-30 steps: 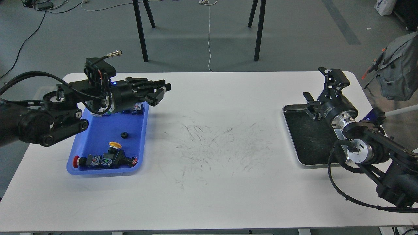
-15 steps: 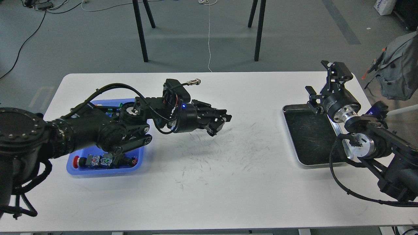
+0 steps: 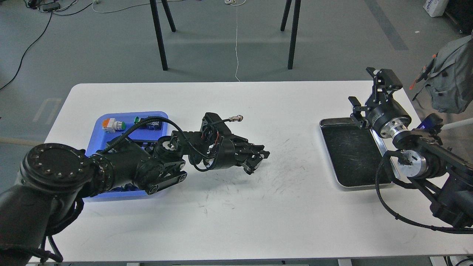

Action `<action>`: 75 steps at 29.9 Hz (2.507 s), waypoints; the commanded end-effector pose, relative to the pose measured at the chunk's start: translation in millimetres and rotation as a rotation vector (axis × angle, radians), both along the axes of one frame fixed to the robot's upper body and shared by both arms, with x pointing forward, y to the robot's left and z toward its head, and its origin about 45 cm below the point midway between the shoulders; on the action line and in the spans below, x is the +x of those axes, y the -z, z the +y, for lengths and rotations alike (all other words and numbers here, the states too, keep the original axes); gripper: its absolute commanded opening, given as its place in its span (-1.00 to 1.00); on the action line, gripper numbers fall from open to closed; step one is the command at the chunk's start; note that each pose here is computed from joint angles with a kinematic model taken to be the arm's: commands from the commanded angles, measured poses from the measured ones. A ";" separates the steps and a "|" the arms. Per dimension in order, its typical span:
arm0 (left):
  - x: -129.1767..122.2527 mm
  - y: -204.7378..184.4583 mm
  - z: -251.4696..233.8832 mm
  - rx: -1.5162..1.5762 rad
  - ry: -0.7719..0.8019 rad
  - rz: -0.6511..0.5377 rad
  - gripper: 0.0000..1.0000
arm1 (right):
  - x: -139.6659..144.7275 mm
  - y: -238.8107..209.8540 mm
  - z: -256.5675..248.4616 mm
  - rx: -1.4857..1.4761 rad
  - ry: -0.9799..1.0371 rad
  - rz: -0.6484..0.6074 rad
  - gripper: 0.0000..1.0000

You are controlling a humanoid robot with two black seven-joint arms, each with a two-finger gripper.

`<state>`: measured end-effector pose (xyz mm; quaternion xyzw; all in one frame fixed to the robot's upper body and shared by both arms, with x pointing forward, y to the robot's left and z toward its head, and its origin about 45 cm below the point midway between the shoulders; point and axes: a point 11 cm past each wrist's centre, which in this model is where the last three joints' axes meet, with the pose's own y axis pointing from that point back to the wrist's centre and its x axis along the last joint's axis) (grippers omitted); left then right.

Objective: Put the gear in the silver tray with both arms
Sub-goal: 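Lift the gear with the left gripper and carry it toward the silver tray, then release the gear onto the table and retract the left gripper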

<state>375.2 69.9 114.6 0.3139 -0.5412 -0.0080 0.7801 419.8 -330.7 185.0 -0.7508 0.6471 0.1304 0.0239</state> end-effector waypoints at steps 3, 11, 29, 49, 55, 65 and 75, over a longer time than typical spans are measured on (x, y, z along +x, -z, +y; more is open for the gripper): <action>-5.2 4.0 -0.8 -0.004 0.008 0.005 -0.76 | -0.3 0.3 -0.8 -0.002 0.002 0.001 0.97; -7.1 3.1 -3.5 -0.025 0.008 0.004 -0.75 | -1.3 0.2 -5.5 -0.009 0.008 0.003 0.97; -15.1 14.3 -0.8 -0.047 -0.037 0.070 -0.21 | -0.9 -0.1 -5.9 -0.019 0.006 0.000 0.97; 42.6 -82.1 -32.7 -0.378 -0.225 0.080 0.14 | -1.4 -8.2 -14.7 -0.034 0.002 -0.003 0.97; 86.0 -126.0 18.2 -0.519 -0.411 0.072 0.21 | -2.5 -11.0 -15.1 -0.039 -0.018 0.008 0.97; 121.5 -157.0 119.9 -0.749 -0.723 0.107 0.50 | -11.6 -8.0 -14.4 -0.165 -0.121 0.086 0.97; 120.6 -153.2 208.3 -0.917 -0.941 0.228 0.88 | -12.2 -9.2 16.6 -0.434 -0.365 0.196 0.94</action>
